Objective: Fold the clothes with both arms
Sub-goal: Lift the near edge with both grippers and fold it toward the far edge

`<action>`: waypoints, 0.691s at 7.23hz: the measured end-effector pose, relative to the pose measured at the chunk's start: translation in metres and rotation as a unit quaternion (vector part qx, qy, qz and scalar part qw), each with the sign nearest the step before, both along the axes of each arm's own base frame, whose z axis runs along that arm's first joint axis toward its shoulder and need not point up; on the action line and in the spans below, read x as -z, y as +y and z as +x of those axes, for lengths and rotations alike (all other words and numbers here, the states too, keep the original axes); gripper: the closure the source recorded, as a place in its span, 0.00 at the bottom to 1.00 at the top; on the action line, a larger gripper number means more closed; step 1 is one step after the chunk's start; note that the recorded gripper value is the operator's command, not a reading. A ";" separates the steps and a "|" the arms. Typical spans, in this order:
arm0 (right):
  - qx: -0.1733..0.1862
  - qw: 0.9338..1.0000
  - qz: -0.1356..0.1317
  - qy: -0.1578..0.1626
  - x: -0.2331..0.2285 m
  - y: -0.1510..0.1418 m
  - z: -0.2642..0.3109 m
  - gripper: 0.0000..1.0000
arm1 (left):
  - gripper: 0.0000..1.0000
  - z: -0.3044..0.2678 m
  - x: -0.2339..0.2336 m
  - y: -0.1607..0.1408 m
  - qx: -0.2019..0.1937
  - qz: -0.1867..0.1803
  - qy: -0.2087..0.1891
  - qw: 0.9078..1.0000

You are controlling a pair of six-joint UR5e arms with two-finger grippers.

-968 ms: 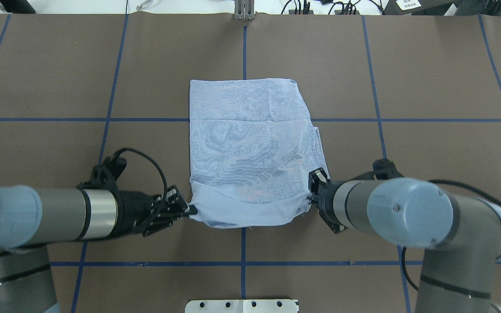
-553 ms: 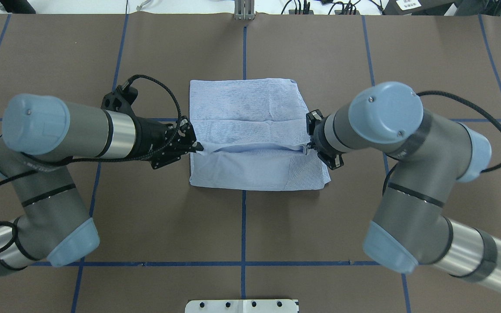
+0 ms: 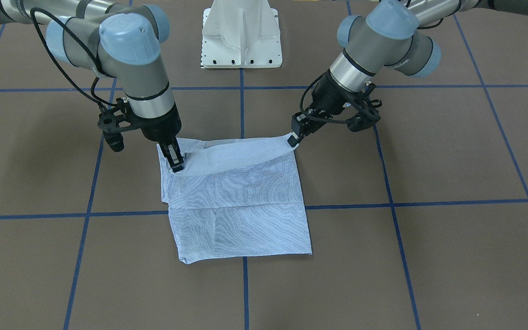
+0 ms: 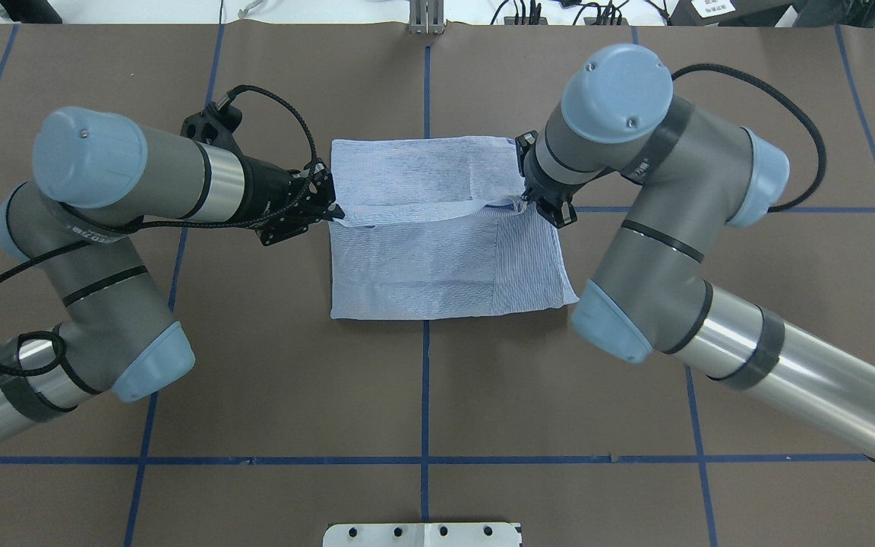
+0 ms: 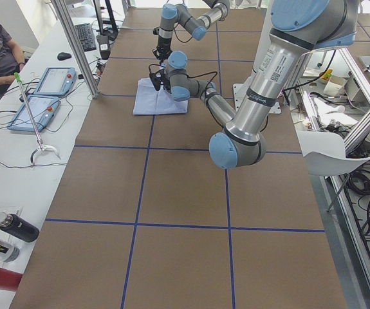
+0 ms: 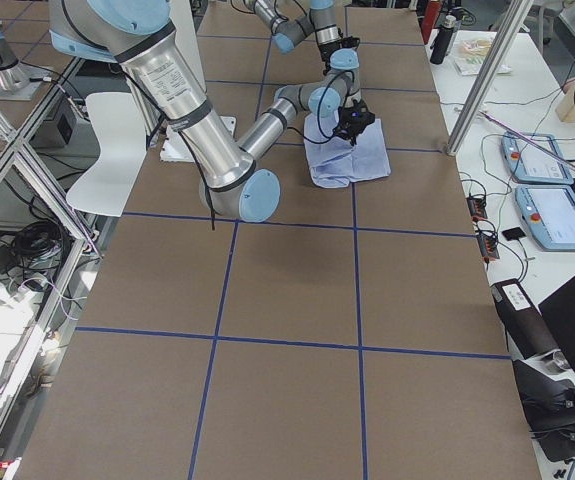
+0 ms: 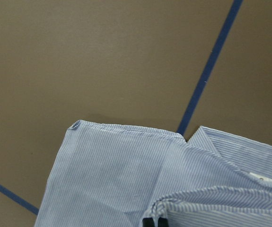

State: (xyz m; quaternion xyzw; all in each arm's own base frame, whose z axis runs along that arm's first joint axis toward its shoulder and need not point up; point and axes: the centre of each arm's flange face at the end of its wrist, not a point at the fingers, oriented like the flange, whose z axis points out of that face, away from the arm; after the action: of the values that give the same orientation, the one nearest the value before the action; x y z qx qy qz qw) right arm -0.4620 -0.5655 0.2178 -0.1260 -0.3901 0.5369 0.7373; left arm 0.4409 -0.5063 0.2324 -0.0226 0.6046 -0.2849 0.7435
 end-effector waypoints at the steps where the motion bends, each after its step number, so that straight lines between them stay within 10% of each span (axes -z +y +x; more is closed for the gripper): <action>1: 0.003 1.000 0.001 0.000 -0.004 -0.024 -0.009 1.00 | 1.00 0.011 -0.010 -0.024 0.008 0.002 -0.003 1.000; 4: 0.013 1.000 0.014 0.010 -0.023 -0.080 -0.036 1.00 | 1.00 0.032 -0.049 -0.094 0.038 0.023 -0.022 0.999; 5: 0.018 1.000 0.019 0.014 -0.029 -0.095 -0.044 0.36 | 1.00 0.035 -0.063 -0.108 0.050 0.034 -0.032 0.998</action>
State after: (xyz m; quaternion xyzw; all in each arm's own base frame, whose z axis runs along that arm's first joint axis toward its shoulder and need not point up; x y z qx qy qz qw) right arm -0.5065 -0.6601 0.2465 -0.1114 -0.3873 0.5177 0.7547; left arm 0.4763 -0.6141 0.2952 0.0419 0.5903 -0.3022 0.7473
